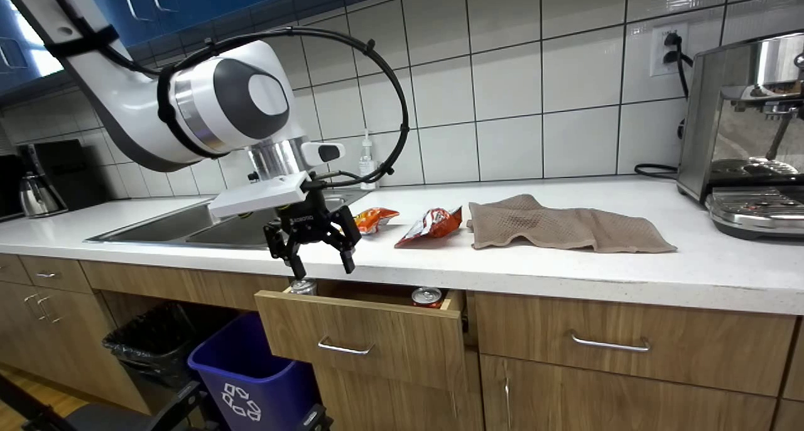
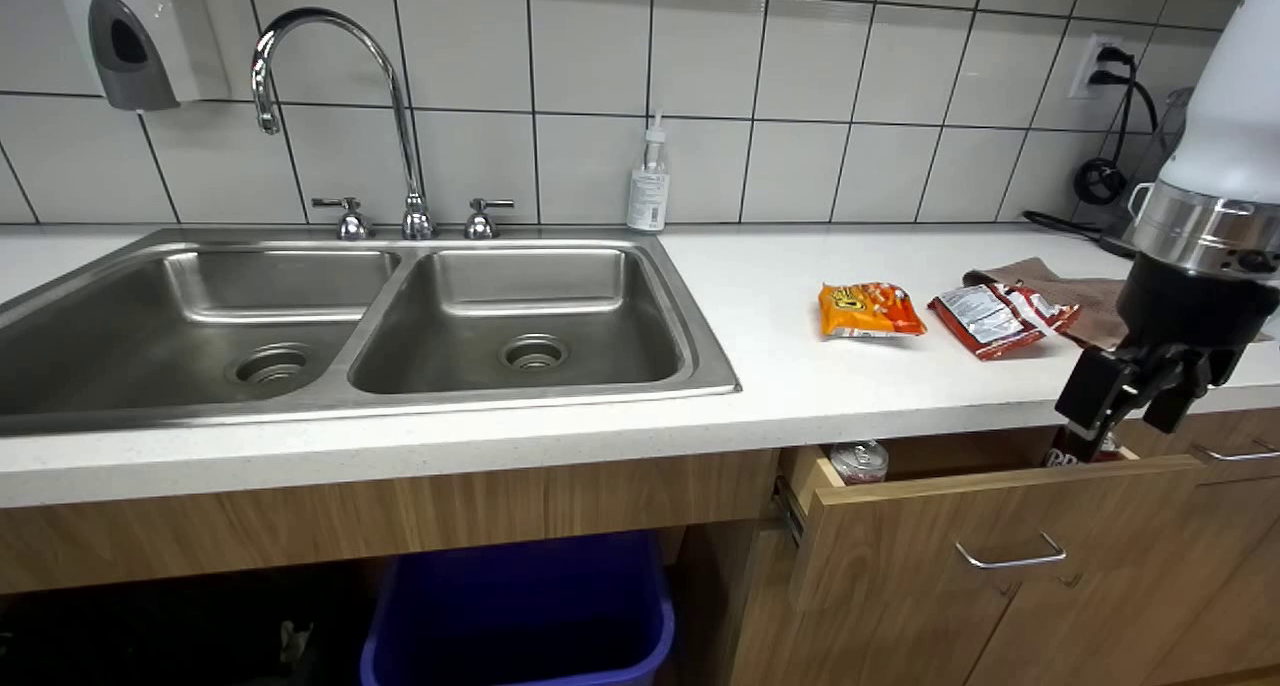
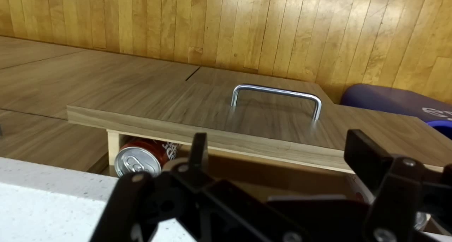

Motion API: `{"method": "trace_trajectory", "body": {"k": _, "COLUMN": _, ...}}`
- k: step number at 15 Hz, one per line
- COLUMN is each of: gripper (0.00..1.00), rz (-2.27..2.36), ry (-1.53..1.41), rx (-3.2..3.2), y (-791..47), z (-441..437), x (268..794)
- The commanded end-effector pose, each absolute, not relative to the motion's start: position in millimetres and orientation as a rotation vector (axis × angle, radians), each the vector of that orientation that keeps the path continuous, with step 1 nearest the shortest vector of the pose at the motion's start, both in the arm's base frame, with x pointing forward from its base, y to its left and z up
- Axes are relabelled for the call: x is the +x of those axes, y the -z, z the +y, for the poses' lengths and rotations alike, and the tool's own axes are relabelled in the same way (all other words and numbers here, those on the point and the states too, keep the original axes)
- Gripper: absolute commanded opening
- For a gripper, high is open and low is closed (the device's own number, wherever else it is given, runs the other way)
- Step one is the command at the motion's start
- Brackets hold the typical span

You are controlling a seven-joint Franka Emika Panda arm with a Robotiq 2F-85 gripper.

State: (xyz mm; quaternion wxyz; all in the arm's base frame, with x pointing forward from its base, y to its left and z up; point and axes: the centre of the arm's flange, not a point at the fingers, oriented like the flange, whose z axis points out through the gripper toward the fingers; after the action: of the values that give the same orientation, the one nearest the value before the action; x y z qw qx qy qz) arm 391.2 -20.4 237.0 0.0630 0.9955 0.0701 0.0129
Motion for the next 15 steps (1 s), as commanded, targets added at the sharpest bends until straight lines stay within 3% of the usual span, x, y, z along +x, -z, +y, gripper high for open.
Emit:
{"method": "trace_trajectory", "body": {"k": 1, "gripper": 1.00, "rz": 0.212, "ry": -0.039, "rx": 3.008, "y": -237, "z": -20, "x": 391}}
{"method": "trace_trajectory", "body": {"k": 15, "gripper": 1.00, "rz": 0.152, "ry": -0.204, "rx": 3.040, "y": -197, "z": -32, "x": 409}}
